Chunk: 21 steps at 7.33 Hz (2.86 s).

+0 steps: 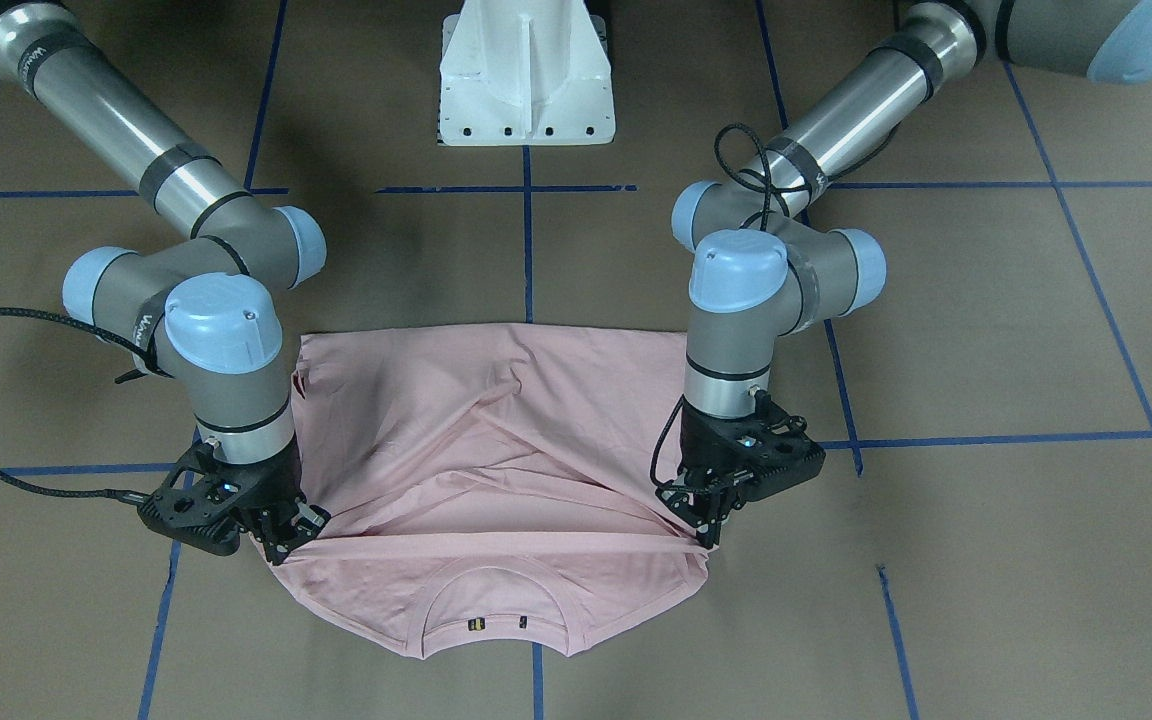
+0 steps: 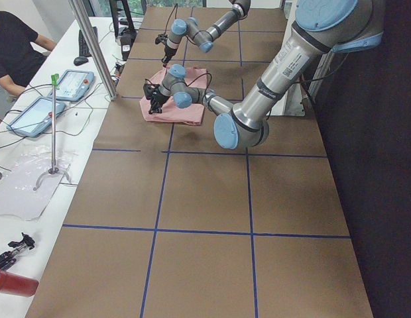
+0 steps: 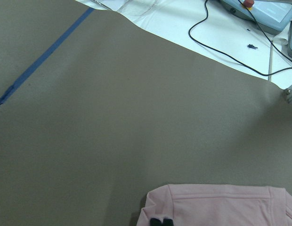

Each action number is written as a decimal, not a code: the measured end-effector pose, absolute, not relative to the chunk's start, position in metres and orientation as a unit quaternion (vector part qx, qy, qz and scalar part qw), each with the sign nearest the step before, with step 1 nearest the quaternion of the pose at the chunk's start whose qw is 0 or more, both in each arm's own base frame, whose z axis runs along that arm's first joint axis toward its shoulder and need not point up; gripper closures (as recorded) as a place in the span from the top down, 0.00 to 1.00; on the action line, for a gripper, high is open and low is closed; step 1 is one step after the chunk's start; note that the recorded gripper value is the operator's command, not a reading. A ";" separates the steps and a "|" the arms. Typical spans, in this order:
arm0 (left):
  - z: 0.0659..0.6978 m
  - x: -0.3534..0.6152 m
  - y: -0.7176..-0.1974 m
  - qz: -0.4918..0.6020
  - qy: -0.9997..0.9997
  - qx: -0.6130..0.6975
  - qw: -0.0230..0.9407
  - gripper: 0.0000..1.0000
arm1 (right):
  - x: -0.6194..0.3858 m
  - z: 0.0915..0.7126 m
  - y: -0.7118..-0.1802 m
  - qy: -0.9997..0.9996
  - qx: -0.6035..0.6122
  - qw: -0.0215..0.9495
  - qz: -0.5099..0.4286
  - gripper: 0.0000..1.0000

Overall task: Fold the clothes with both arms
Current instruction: 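Release the hem with both grippers and move the right gripper to the folded edge, then grasp the folded shirt's corner nearest the right gripper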

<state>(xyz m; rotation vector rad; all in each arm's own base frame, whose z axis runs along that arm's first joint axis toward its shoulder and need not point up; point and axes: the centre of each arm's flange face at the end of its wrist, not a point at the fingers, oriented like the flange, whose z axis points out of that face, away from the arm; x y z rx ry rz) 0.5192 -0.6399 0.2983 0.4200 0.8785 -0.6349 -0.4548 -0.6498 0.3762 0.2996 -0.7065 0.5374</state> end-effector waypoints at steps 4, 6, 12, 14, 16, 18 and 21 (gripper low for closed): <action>0.308 0.526 -0.644 -0.288 0.416 0.205 0.838 0.39 | -0.440 0.377 -0.666 -0.337 0.162 0.896 0.241 0.39; 0.310 0.525 -0.642 -0.286 0.423 0.207 0.834 0.40 | -0.440 0.384 -0.668 -0.330 0.161 0.900 0.234 0.40; 0.319 0.494 -0.618 -0.282 0.463 0.221 0.811 0.40 | -0.385 0.381 -0.532 -0.434 0.086 0.864 0.242 0.65; 0.320 0.491 -0.616 -0.283 0.464 0.222 0.809 0.41 | -0.396 0.381 -0.471 -0.451 0.043 0.849 0.271 0.65; 0.324 0.490 -0.615 -0.284 0.462 0.223 0.810 0.41 | -0.418 0.386 -0.444 -0.446 0.034 0.853 0.271 0.65; 0.325 0.490 -0.615 -0.284 0.463 0.222 0.810 0.42 | -0.430 0.398 -0.435 -0.434 0.029 0.860 0.267 0.63; 0.326 0.490 -0.614 -0.284 0.463 0.222 0.810 0.42 | -0.433 0.408 -0.434 -0.425 0.026 0.864 0.268 0.62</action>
